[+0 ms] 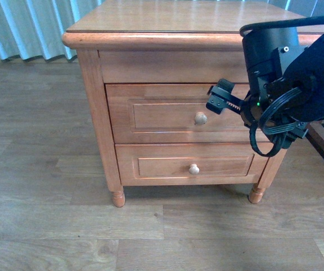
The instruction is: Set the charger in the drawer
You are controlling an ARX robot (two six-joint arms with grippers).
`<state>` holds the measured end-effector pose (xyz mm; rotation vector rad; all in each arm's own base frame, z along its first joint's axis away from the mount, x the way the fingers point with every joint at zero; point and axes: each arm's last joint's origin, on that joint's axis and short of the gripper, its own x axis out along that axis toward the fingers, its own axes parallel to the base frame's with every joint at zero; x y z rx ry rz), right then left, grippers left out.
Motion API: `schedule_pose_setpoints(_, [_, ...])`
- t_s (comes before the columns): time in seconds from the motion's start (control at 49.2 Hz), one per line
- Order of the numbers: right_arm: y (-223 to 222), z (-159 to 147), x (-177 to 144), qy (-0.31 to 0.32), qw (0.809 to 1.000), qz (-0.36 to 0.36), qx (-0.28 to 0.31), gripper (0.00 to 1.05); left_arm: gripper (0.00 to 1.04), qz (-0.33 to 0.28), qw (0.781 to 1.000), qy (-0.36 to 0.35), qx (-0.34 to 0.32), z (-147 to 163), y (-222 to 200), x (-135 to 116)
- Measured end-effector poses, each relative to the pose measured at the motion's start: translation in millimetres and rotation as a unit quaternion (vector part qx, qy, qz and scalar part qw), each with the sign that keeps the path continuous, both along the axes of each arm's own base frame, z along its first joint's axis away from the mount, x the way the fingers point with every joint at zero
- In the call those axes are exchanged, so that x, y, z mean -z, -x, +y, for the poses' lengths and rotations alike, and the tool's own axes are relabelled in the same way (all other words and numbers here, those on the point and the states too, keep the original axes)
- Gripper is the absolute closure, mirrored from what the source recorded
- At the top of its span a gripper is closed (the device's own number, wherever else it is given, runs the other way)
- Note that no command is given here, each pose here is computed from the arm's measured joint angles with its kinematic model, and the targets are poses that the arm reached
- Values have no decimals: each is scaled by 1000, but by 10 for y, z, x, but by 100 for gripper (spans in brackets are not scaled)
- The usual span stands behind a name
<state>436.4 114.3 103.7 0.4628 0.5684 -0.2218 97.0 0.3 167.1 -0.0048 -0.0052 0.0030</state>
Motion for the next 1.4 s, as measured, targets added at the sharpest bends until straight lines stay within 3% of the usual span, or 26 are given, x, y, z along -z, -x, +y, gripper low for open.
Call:
schedule_pose_setpoints(0.386, [698, -142, -637, -12, 992, -22, -123, 8, 6, 0, 1000, 0, 0, 0, 0, 0])
schedule_pose_setpoints(0.712, [1705, -498, -1239, 33, 965, -86, -247, 8, 6, 0, 1000, 0, 0, 0, 0, 0])
schedule_pose_setpoints(1.118, [2858, -881, -1477, 57, 952, -139, -267, 8, 6, 0, 1000, 0, 0, 0, 0, 0])
schedule_pose_setpoints(1.403, [3255, -986, -1420, 62, 952, -182, -239, 8, 6, 0, 1000, 0, 0, -1, 0, 0])
